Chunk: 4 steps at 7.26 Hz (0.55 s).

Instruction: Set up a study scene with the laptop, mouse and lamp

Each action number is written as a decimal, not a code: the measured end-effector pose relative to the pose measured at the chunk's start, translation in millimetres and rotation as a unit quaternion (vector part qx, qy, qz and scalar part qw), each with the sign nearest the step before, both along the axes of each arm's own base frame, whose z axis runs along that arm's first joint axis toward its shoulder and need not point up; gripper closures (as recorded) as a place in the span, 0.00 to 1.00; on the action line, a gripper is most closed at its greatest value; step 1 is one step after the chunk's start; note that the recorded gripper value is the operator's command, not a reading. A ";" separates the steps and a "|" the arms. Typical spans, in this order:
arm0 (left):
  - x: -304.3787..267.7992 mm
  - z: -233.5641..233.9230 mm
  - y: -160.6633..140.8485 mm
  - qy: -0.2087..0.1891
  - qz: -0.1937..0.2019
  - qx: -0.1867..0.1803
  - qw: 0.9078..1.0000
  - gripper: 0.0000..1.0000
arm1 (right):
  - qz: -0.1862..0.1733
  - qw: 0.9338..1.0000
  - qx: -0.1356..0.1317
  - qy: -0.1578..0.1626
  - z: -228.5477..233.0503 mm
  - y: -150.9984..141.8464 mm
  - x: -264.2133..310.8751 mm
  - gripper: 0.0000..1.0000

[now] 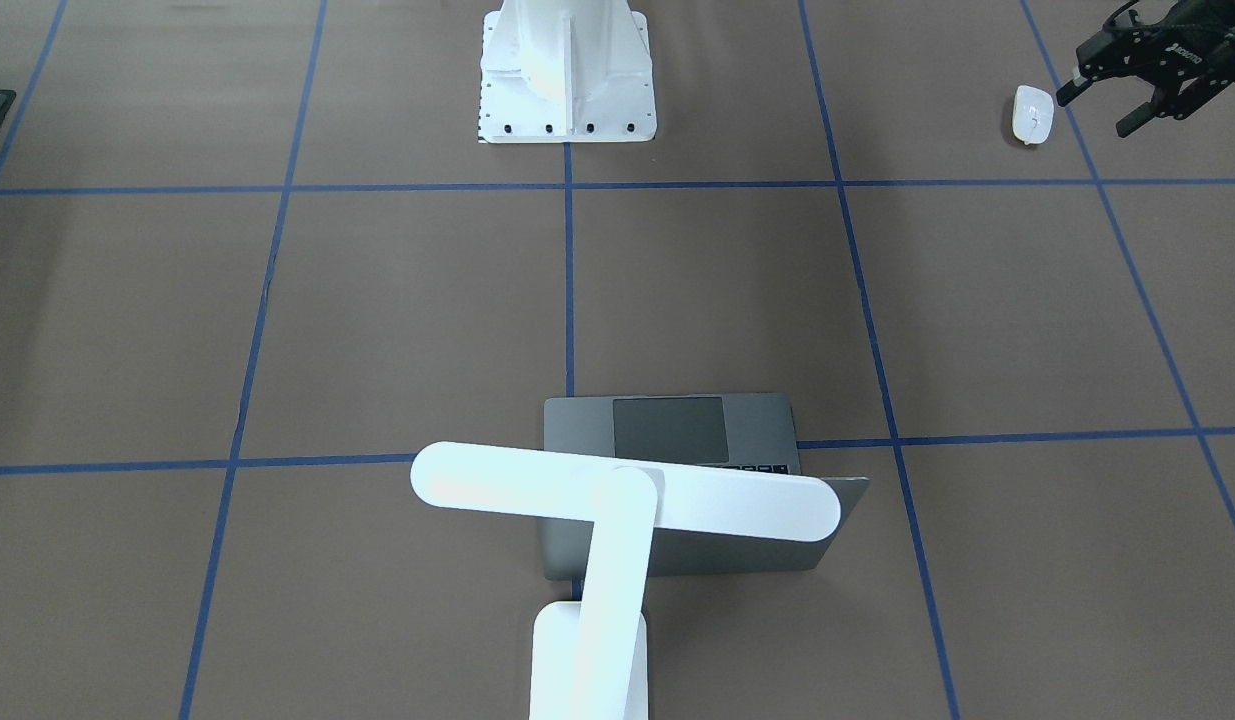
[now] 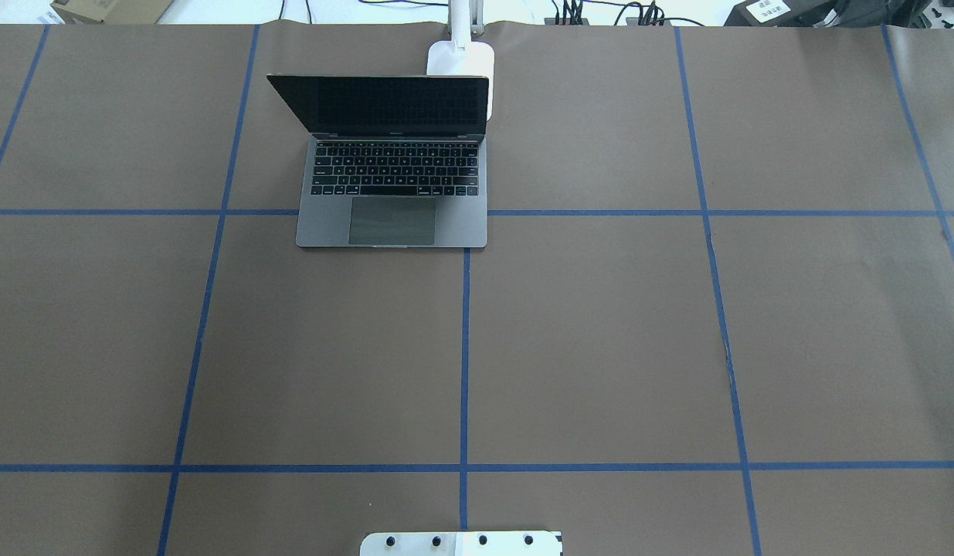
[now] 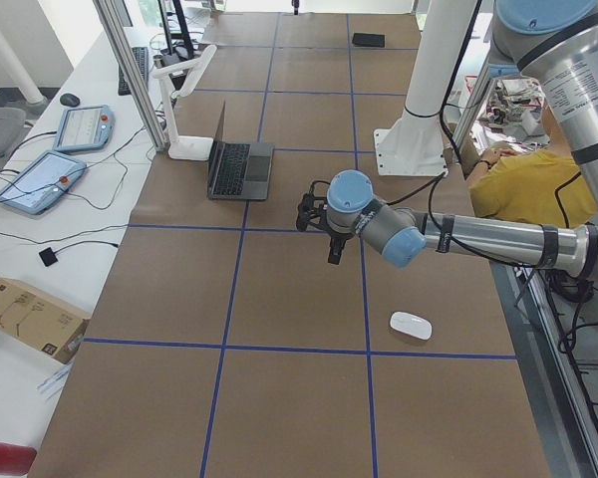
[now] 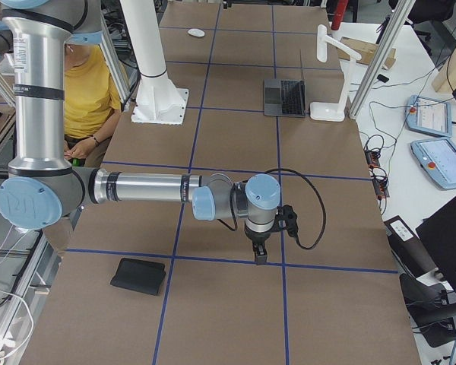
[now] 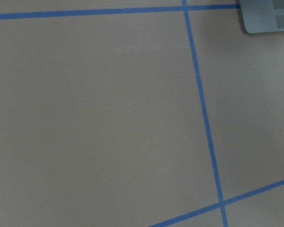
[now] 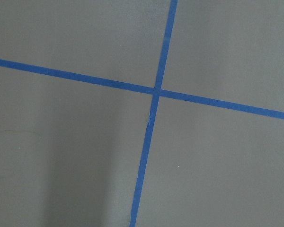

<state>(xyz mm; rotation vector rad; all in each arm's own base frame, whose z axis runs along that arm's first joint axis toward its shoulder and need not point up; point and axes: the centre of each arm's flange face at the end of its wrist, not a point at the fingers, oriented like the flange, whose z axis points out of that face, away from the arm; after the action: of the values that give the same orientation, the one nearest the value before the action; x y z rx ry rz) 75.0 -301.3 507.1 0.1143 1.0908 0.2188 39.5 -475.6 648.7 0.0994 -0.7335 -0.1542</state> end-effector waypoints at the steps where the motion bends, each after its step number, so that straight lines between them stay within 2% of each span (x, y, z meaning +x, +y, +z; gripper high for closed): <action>1: 17.5 13.4 12.1 -0.030 0.022 0.002 0.999 0.00 | 0.000 1.000 0.000 0.000 0.5 0.2 0.0 0.00; 4: 39.4 58.4 68.8 -0.112 0.094 -0.010 0.989 0.00 | 0.000 1.000 -0.004 0.000 3.0 2.4 0.2 0.00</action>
<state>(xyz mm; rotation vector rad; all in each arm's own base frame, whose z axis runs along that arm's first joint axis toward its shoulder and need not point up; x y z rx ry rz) 114.4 -232.6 565.5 -0.0324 0.8789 0.3806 39.6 -473.1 651.7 0.0924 -0.7333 -0.1515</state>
